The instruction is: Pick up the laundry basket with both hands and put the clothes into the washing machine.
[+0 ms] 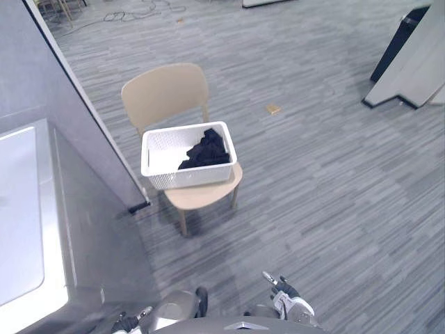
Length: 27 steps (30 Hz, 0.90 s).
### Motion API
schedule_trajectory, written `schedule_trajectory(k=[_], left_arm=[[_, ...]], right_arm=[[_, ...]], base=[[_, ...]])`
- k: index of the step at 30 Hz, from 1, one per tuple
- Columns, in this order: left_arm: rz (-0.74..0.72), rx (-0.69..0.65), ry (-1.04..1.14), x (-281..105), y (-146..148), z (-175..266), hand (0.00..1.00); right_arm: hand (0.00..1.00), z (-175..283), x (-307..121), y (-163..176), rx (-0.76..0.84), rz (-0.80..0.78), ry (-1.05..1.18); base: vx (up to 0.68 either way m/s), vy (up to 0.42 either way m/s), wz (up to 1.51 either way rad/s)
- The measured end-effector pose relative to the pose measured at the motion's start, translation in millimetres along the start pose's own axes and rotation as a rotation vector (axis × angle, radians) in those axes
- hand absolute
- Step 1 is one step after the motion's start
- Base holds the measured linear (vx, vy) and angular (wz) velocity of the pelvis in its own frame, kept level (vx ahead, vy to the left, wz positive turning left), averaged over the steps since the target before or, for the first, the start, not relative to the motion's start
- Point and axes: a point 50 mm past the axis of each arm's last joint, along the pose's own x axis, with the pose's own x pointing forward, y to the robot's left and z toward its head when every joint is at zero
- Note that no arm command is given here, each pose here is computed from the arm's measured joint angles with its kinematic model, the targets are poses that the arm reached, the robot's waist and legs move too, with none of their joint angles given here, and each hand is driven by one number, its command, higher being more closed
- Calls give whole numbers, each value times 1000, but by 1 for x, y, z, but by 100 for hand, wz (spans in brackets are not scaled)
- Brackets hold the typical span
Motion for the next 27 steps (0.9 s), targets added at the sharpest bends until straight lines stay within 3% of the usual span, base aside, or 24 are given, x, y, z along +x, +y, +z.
schedule_trajectory(k=[4, 6, 10, 13, 17, 21, 27], left_arm=[[-16, 45, -44, 0, -4, 9, 0], [-102, 82, -171, -1, -31, 39, 0], [-153, 78, -242, -3, -52, 57, 0], [-125, 94, -208, -2, -45, 46, 0], [-106, 20, -136, -2, -43, 25, 0], [-87, -36, -144, -2, -37, 27, 0], [-155, 108, -168, -2, -56, 36, 0]], right_arm=[[0, -3, -5, -22, 57, -71, -2], [0, -9, -11, -38, 103, -122, -10], [0, -17, -16, -45, 149, -149, -11], [0, -38, -22, -51, 205, -179, 70], [0, -19, -23, -72, 117, -216, 38], [0, -12, -14, -54, 54, -156, 41], [0, 61, -7, -18, 136, -45, -251]], base=[[364, -120, 118], [257, -284, 116], [218, -462, 55], [303, -714, 57], [268, -608, 74], [149, -423, 59], [66, -117, 61]])
